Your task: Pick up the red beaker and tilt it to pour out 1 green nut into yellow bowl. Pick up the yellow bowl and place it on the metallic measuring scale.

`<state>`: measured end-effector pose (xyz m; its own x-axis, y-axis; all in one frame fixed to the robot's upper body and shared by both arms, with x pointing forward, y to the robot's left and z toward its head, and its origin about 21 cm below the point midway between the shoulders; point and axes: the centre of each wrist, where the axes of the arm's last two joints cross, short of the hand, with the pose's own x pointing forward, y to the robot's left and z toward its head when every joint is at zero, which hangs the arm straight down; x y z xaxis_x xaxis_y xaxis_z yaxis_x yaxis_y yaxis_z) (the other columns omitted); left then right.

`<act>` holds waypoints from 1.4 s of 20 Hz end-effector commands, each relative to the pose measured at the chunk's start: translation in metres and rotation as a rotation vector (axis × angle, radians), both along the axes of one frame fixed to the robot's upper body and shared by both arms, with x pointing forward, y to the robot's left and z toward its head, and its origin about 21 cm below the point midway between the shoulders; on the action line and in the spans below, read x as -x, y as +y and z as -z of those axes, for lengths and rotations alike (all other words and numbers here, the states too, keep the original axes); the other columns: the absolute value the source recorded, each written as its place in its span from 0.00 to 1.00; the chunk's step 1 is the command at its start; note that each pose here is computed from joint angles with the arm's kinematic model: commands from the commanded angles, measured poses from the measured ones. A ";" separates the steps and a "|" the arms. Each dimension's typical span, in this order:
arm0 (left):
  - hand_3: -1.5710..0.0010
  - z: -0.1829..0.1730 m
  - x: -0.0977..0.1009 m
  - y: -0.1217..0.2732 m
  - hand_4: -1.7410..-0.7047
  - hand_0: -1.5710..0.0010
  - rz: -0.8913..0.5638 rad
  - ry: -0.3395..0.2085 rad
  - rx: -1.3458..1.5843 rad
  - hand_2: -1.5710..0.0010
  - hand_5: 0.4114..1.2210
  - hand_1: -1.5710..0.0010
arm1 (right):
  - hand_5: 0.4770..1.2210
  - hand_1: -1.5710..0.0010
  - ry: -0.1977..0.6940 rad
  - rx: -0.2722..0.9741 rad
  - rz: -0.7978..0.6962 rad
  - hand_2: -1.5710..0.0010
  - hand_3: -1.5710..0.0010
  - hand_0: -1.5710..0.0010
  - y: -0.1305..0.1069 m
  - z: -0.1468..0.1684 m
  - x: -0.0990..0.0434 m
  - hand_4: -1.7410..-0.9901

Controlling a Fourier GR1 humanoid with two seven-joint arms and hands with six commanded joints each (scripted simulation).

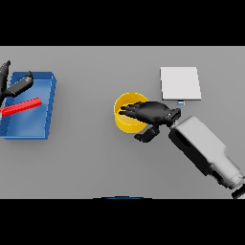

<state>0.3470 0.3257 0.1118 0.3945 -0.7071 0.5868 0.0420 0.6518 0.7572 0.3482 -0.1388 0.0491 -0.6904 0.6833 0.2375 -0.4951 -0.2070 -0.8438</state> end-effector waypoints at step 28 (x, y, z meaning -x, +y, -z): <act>1.00 -0.004 0.003 -0.001 0.91 1.00 0.001 -0.011 -0.004 1.00 0.38 1.00 | 1.00 0.01 -0.032 0.085 0.014 0.03 0.14 0.01 -0.009 -0.069 -0.001 0.02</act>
<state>0.3444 0.3247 0.1153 0.3876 -0.7101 0.5878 0.0347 0.6484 0.7605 0.3493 -0.1483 0.1187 -0.6860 0.7110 0.1547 -0.4700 -0.2706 -0.8401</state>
